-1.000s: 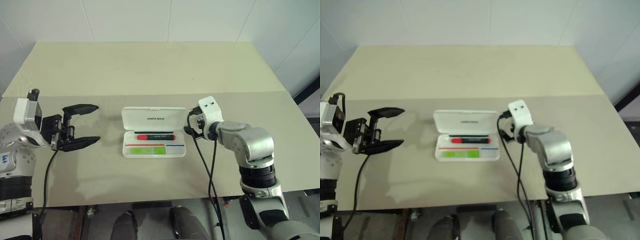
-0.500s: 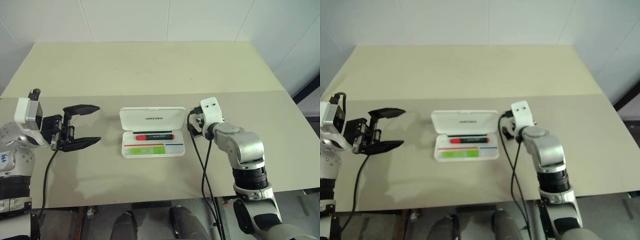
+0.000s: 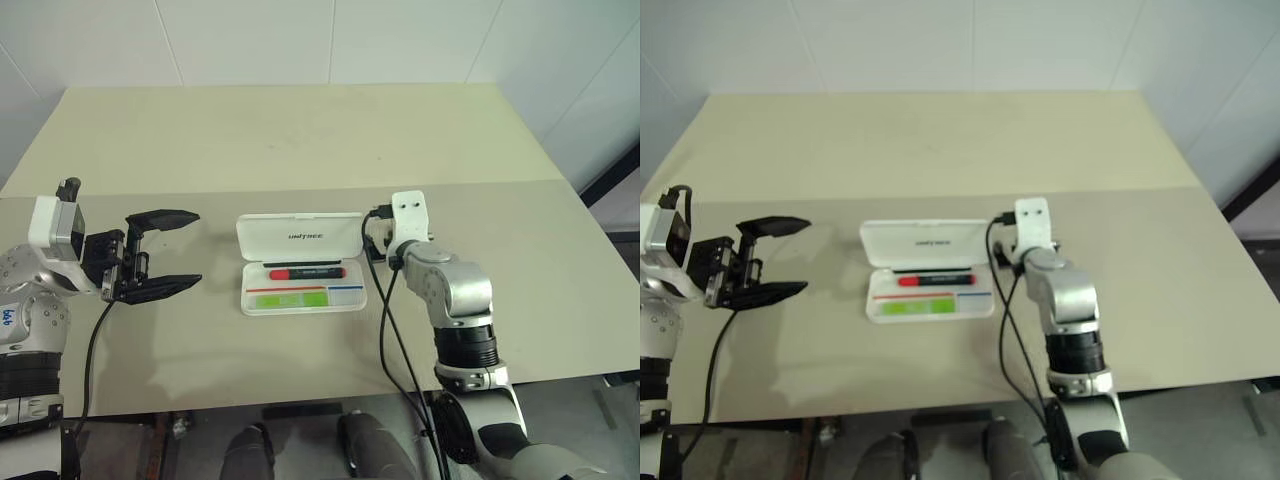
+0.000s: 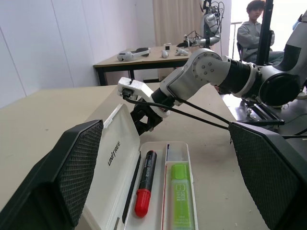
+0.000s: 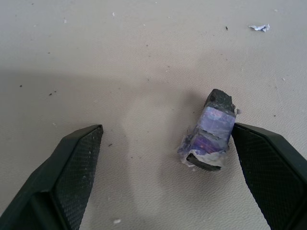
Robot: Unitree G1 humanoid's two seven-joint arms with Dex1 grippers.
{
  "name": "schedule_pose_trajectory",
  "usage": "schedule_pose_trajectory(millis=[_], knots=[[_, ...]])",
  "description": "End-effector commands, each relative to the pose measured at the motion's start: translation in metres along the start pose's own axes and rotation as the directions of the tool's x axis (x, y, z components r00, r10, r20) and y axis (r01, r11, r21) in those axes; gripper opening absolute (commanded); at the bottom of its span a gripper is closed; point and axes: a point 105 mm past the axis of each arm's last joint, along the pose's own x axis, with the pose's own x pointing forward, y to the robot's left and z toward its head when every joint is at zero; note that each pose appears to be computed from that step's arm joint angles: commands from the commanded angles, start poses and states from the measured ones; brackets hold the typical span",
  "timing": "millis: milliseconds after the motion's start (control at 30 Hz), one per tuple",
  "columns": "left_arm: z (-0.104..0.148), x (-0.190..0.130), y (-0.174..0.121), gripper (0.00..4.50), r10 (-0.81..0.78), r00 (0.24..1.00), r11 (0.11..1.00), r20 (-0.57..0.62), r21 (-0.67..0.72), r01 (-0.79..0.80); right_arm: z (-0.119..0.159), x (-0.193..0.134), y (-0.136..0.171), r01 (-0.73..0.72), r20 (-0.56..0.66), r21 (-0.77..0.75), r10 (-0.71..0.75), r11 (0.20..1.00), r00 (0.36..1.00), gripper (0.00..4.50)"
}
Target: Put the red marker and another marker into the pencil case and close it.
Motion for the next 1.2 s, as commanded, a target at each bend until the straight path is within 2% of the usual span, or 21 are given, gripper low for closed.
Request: schedule_pose_trajectory(millis=[33, 300, 333, 400, 500, 733, 767, 1033, 1200], knots=[[0.010, -0.001, -0.013, 4.50, -0.099, 0.995, 0.993, 0.000, 0.060, 0.099, -0.007, 0.004, -0.012, 0.112, -0.029, -0.002, -0.112, 0.994, 0.993, 4.45], [0.011, 0.000, -0.015, 4.50, -0.091, 0.996, 0.993, -0.002, 0.068, 0.091, -0.018, 0.006, -0.021, 0.190, -0.055, -0.040, -0.192, 0.981, 0.980, 4.45], [0.011, 0.000, -0.016, 4.50, -0.091, 0.996, 0.993, -0.001, 0.069, 0.091, -0.019, 0.007, -0.023, 0.196, -0.059, -0.040, -0.198, 0.980, 0.978, 4.28], [0.011, 0.000, -0.016, 4.50, -0.090, 0.996, 0.993, 0.000, 0.071, 0.090, -0.018, 0.007, -0.024, 0.198, -0.055, -0.032, -0.199, 0.980, 0.978, 3.83], [0.011, 0.000, -0.016, 4.50, -0.088, 0.996, 0.994, 0.001, 0.072, 0.088, -0.017, 0.008, -0.025, 0.202, -0.052, -0.022, -0.203, 0.979, 0.978, 2.89], [0.011, 0.000, -0.016, 4.50, -0.084, 0.996, 0.994, 0.004, 0.076, 0.083, -0.014, 0.010, -0.039, 0.244, -0.046, -0.012, -0.245, 0.970, 0.969, 0.49], [0.010, 0.000, -0.016, 4.50, -0.084, 0.996, 0.994, 0.004, 0.076, 0.083, -0.013, 0.011, -0.041, 0.250, -0.043, -0.012, -0.251, 0.968, 0.967, 0.38], [0.009, -0.001, -0.014, 4.50, -0.077, 0.997, 0.994, 0.007, 0.083, 0.076, 0.004, 0.010, -0.072, 0.312, 0.025, -0.046, -0.311, 0.949, 0.950, 0.38], [0.009, -0.001, -0.012, 4.50, -0.076, 0.997, 0.993, 0.008, 0.087, 0.075, 0.000, 0.007, -0.077, 0.308, 0.023, -0.042, -0.307, 0.950, 0.951, 0.38]])
